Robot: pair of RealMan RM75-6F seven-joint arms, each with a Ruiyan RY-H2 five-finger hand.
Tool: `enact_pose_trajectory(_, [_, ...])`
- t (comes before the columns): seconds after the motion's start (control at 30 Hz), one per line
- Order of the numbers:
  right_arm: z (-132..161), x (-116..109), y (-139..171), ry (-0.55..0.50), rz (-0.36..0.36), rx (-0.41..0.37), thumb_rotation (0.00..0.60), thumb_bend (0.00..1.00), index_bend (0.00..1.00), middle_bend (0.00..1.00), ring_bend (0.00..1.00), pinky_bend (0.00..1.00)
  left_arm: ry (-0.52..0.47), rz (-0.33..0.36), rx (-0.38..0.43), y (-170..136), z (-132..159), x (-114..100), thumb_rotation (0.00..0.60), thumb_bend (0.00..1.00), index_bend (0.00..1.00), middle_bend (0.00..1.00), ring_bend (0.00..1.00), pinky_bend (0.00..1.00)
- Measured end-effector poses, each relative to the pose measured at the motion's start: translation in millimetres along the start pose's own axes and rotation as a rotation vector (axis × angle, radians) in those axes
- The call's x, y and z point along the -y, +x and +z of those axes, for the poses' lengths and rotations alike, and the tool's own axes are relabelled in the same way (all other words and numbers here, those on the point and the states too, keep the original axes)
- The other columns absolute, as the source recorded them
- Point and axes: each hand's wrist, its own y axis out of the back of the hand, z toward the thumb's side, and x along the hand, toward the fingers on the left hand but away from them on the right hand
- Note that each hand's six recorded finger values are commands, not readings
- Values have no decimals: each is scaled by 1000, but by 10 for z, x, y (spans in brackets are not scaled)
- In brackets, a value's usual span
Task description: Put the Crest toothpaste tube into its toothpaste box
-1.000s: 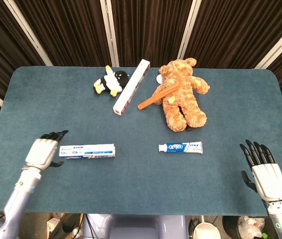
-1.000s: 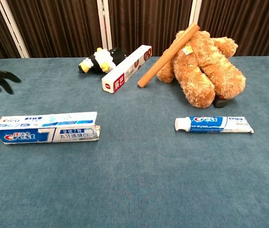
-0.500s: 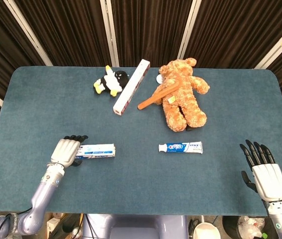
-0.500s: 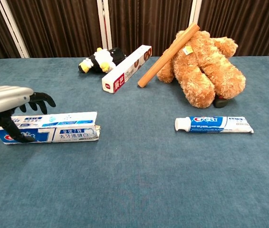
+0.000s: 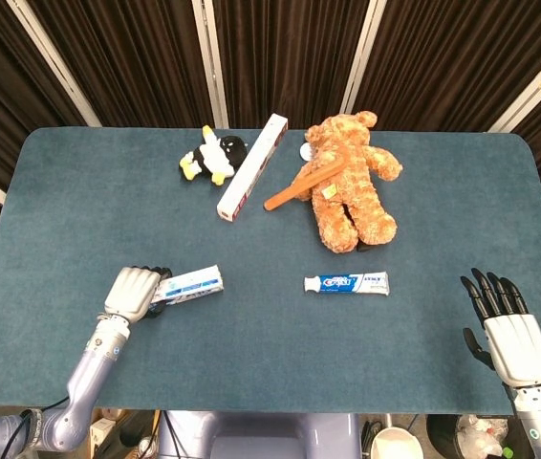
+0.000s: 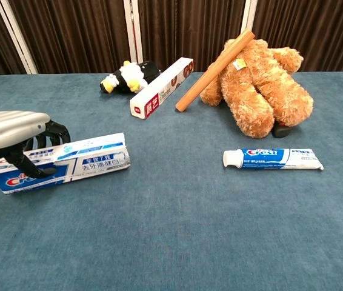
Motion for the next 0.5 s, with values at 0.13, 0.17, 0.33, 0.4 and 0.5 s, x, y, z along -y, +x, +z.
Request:
enact_pose_trajectory(0.13, [4,8,-5,1,3,-1,600,404,0,9,0,96,2,19,3,-3,-57,-84,600,426,384,504,453,468])
enact_pose_trajectory(0.17, [6,7,-9,3,3,-2,600,404,0,10,0,96,5,25,7,-3,-65,-109,600,426,386,506,454,468])
enact_pose_trajectory(0.33, [23,-21,-53,11,-8,-7,600,404,0,10,0,95,25,75,46,-1,-76,-304,600,426,394,515,463,468])
enact_pose_trajectory(0.4, [36,-43,-82,8,-14,-9,600,404,0,11,0,96,32,98,67,-1,-71,-395,600,426,394,514,463,468])
enact_pose_trajectory(0.5, [70,-93,-159,7,-21,-16,600,403,0,65,47,96,37,139,104,-5,-65,-569,600,425,391,512,463,468])
